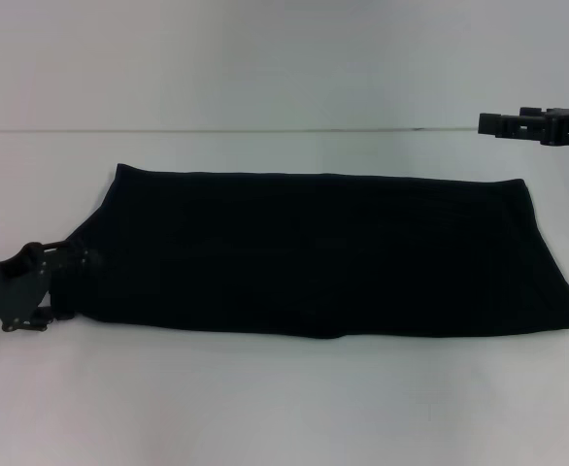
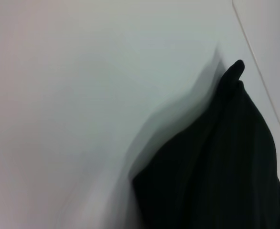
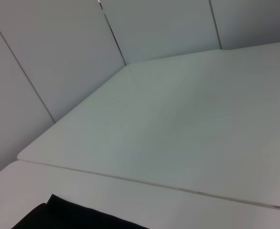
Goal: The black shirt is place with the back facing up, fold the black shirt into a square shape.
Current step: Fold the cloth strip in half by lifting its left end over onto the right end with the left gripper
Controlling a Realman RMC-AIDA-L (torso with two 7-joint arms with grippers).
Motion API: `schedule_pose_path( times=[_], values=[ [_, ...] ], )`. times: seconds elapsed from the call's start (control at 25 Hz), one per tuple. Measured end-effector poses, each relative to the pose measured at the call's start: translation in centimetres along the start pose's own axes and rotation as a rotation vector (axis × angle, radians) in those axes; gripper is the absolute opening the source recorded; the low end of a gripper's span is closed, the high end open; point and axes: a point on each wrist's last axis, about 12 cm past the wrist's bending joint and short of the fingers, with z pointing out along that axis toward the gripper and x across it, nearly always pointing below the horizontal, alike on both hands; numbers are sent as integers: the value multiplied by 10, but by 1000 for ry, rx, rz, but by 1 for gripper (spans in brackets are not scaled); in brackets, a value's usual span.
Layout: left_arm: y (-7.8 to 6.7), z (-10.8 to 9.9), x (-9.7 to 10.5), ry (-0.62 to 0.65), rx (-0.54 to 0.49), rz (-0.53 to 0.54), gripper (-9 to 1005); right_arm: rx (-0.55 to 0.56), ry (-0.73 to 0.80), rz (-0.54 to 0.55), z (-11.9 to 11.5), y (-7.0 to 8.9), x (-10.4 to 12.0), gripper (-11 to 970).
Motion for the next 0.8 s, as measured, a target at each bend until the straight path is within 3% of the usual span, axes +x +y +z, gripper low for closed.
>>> schedule_pose_path(
  times=[0.68, 0.8],
  values=[
    [-6, 4, -3, -7, -2, 137, 912, 0, -2, -6, 1, 1, -2, 931],
    [-3, 4, -4, -21, -15, 148, 795, -4, -6, -5, 1, 1, -2, 931]
  ],
)
